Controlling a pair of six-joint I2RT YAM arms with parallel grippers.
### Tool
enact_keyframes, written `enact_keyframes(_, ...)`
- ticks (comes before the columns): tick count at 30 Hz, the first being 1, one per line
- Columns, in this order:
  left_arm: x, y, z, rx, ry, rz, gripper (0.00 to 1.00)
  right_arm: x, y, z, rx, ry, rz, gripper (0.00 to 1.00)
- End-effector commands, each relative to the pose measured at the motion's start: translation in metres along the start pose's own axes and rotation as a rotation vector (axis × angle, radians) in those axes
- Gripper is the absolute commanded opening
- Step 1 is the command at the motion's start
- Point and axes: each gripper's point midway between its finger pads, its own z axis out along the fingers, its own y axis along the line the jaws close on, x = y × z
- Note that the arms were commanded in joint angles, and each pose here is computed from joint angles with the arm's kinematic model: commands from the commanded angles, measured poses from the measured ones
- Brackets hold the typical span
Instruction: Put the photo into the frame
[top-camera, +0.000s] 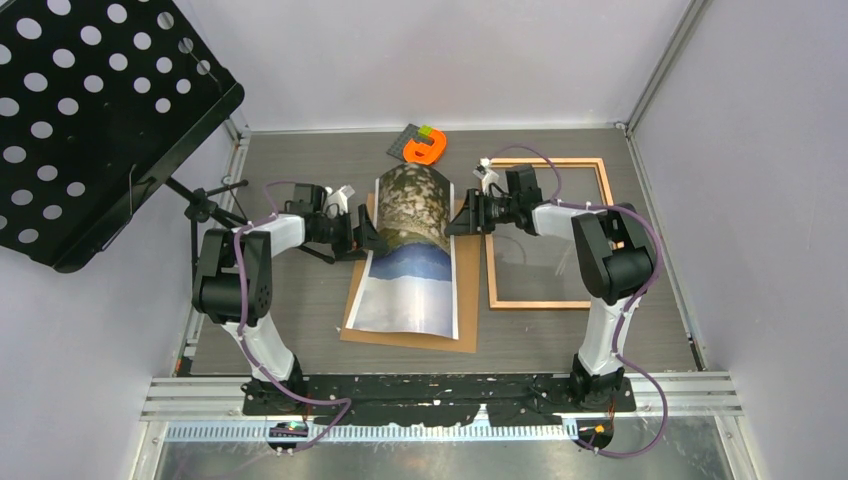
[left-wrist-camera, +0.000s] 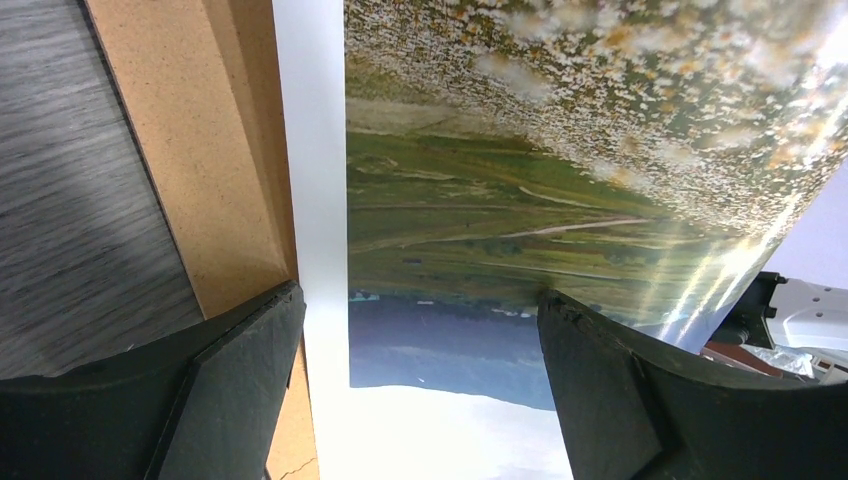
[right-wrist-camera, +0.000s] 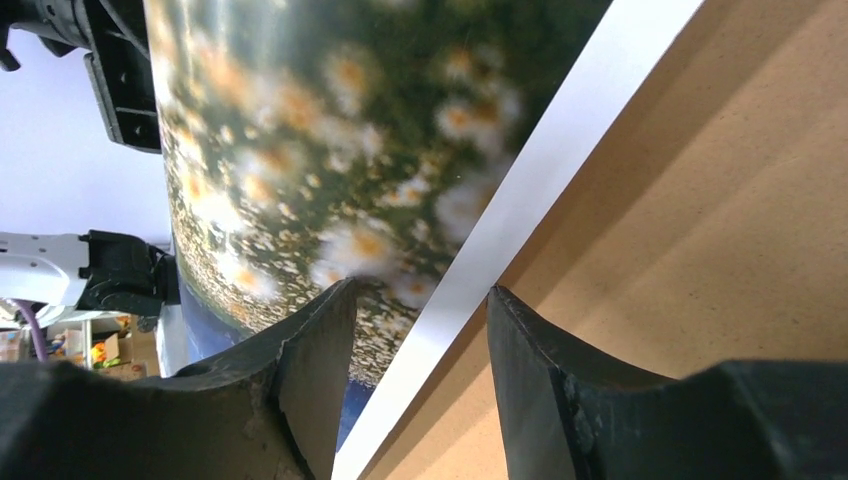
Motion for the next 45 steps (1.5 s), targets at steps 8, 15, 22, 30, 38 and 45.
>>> enact_keyframes(8, 0.028, 0.015, 0.01, -0.041, 0.074, -0.064, 0.92, -0.017, 0.021, -0.018, -0.121, -0.09, -0.018, 0.58)
enact_keyframes(15, 0.028, 0.015, 0.01, -0.039, 0.074, -0.063, 0.92, -0.026, 0.031, -0.028, -0.171, -0.13, 0.001, 0.58)
enact_keyframes(22, 0.027, 0.014, 0.01, -0.037, 0.073, -0.06, 0.92, -0.032, 0.041, -0.04, -0.21, -0.165, 0.005, 0.57)
enact_keyframes(30, 0.028, 0.013, 0.01, -0.032, 0.075, -0.056, 0.92, -0.038, 0.055, -0.049, -0.254, -0.188, 0.015, 0.54)
enact_keyframes(38, 0.028, 0.012, 0.011, -0.031, 0.076, -0.053, 0.92, -0.04, 0.065, -0.053, -0.286, -0.2, 0.015, 0.51)
enact_keyframes(45, 0.028, 0.012, 0.011, -0.031, 0.077, -0.053, 0.92, -0.044, 0.074, -0.058, -0.319, -0.212, 0.01, 0.49)
